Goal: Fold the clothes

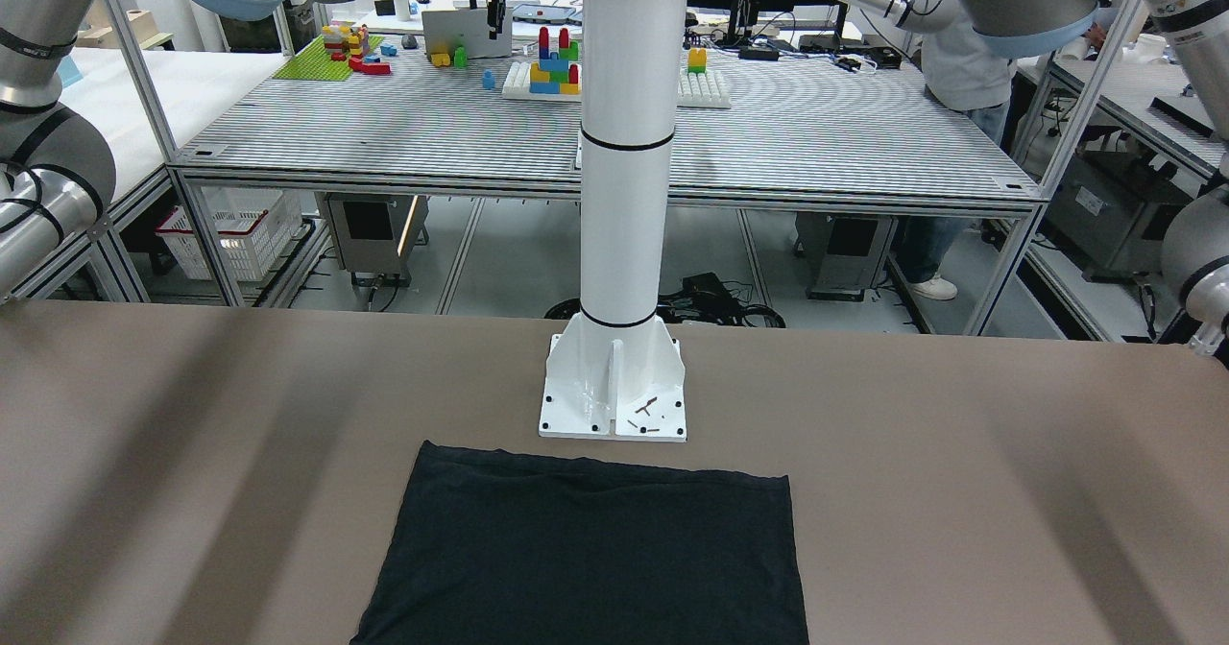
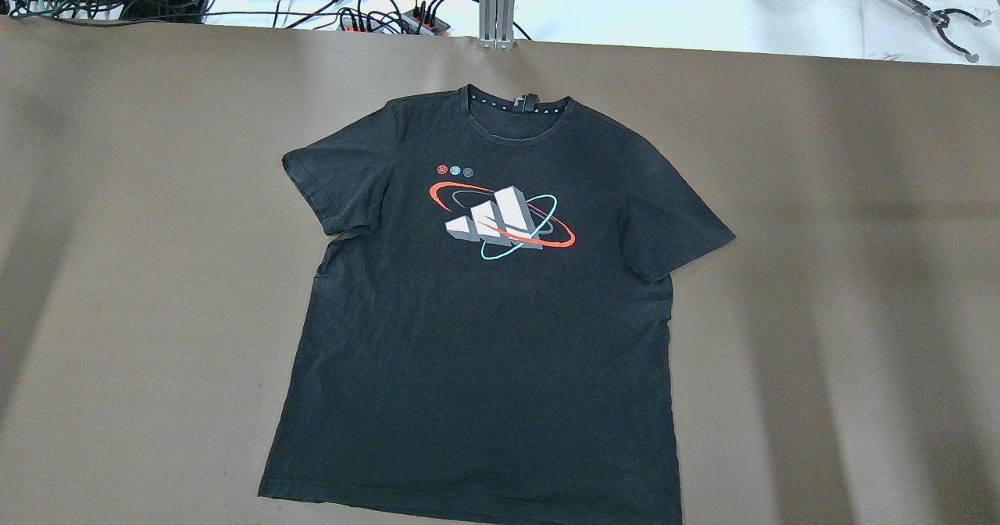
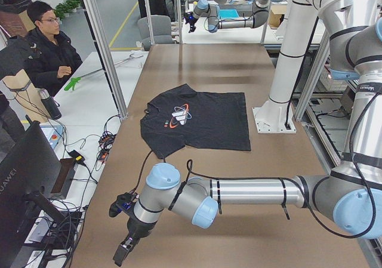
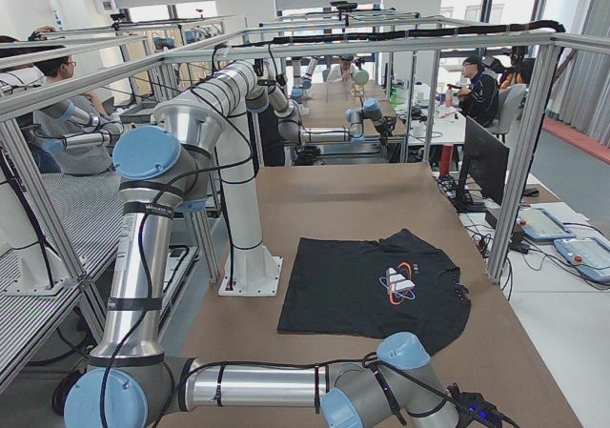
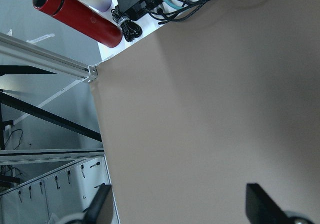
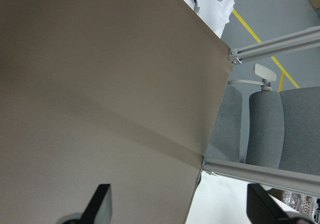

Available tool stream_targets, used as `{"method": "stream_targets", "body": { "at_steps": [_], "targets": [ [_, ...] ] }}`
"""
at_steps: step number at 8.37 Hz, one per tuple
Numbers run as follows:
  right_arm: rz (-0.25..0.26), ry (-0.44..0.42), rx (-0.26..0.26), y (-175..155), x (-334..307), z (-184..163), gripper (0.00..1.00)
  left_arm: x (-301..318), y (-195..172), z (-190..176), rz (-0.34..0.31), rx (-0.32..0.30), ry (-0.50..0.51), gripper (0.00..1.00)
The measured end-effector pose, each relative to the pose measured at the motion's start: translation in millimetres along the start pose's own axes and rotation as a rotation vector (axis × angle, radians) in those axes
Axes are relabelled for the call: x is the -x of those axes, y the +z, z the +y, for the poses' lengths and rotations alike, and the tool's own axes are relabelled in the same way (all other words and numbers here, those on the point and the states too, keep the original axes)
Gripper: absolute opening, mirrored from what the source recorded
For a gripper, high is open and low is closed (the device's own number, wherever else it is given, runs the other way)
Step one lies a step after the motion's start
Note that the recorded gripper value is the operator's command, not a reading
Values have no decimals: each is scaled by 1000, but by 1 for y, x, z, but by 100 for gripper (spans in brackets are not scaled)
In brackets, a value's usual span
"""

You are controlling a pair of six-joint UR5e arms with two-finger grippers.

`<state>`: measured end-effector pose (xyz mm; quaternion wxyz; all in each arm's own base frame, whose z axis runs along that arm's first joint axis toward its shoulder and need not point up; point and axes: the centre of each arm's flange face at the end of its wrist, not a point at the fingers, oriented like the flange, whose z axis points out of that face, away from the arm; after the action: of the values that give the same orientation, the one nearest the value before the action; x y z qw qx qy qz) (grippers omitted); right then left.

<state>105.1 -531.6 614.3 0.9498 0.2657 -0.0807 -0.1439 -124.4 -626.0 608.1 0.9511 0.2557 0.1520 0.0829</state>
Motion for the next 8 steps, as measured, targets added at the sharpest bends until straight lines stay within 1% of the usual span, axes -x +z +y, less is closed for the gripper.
{"method": "stream_targets", "body": {
  "at_steps": [2,5,8],
  "targets": [
    [-1,1,-4,-1,0,0,95,0,1,7,-4,-4,4,94],
    [1,-2,-8,-1,1,-2,95,3,8,28,-34,-18,23,94],
    [5,-1,-13,-1,1,-4,95,0,18,65,-21,-32,46,94]
  ]
}}
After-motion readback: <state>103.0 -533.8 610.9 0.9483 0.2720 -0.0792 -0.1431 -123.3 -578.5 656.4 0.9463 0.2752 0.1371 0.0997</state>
